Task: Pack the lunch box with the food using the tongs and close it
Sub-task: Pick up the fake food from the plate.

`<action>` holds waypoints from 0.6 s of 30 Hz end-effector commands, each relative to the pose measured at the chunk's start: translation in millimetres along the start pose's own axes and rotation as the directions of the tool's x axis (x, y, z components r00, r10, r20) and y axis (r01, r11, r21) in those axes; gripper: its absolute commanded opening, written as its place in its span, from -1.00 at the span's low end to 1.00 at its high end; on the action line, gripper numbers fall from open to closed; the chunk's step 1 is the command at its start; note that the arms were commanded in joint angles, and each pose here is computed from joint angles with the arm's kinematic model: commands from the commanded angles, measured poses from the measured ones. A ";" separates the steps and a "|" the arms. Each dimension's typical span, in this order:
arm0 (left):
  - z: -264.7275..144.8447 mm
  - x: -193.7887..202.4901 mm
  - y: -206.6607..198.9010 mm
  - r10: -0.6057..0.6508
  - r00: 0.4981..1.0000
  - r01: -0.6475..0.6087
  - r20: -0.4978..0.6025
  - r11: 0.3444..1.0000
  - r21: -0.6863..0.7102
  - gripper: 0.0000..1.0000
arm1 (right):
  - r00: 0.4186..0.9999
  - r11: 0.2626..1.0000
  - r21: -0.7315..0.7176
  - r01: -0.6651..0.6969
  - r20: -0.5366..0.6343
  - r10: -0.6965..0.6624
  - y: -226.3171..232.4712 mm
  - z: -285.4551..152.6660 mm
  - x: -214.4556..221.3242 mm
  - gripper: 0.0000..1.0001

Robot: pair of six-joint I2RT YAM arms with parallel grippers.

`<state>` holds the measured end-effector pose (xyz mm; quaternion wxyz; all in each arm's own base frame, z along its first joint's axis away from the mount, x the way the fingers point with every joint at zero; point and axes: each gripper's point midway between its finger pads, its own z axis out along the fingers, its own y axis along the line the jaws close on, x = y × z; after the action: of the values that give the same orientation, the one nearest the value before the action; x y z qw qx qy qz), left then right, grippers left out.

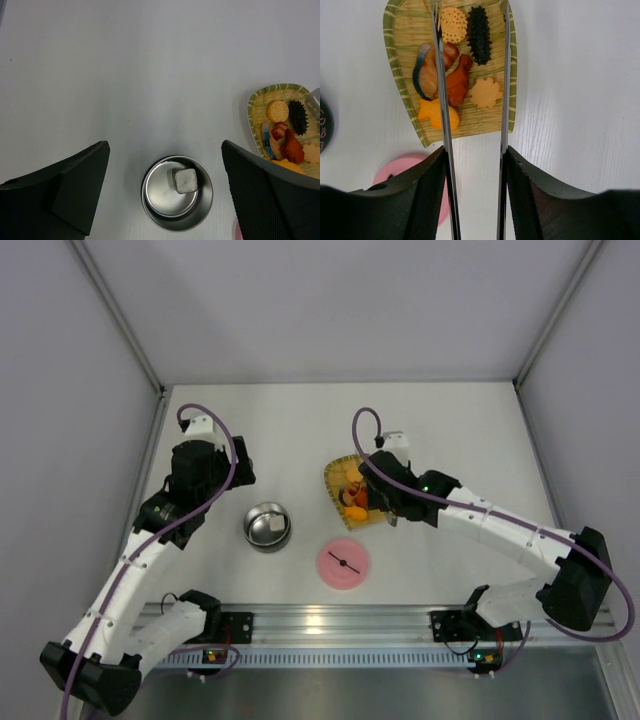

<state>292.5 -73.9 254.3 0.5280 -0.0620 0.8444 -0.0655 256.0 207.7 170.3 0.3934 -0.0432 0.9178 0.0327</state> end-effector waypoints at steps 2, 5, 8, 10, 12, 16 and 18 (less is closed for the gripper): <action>-3.3 -7.7 0.2 -0.010 0.999 0.010 0.030 1.000 0.005 0.97 | 1.000 0.998 0.070 0.002 -0.001 -0.002 -14.9 11.7 2.8 -0.07; -2.9 -7.8 0.0 -0.010 0.999 0.010 0.030 1.000 0.005 0.97 | 1.000 0.998 0.062 0.003 -0.008 -0.002 -12.9 15.1 6.7 -0.09; -2.9 -7.5 0.4 -0.010 1.000 0.010 0.029 1.000 0.003 0.97 | 1.000 0.998 0.068 0.015 -0.028 -0.013 -14.1 19.3 14.8 -0.11; -2.9 -7.4 0.3 -0.011 1.000 0.011 0.028 1.000 0.005 0.97 | 0.999 0.998 0.060 0.015 -0.036 -0.013 -12.5 22.2 18.9 -0.11; -3.3 -7.7 0.3 -0.013 0.999 0.012 0.030 1.000 0.005 0.97 | 0.999 0.999 0.037 0.017 -0.049 -0.016 -8.1 23.8 22.5 -0.13; -2.5 -6.9 0.7 -0.010 1.000 0.010 0.026 1.000 0.002 0.97 | 0.998 0.999 0.025 0.020 -0.060 -0.018 -4.6 27.3 25.8 -0.15; -2.5 -7.2 0.6 -0.010 1.000 0.010 0.027 1.000 0.003 0.97 | 0.997 0.999 0.029 0.024 -0.069 -0.022 -5.1 29.7 29.0 -0.17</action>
<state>292.4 -73.9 254.2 0.5280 -0.0619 0.8444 -0.0657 249.8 197.6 126.4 0.3504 -0.0554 0.9350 -0.0018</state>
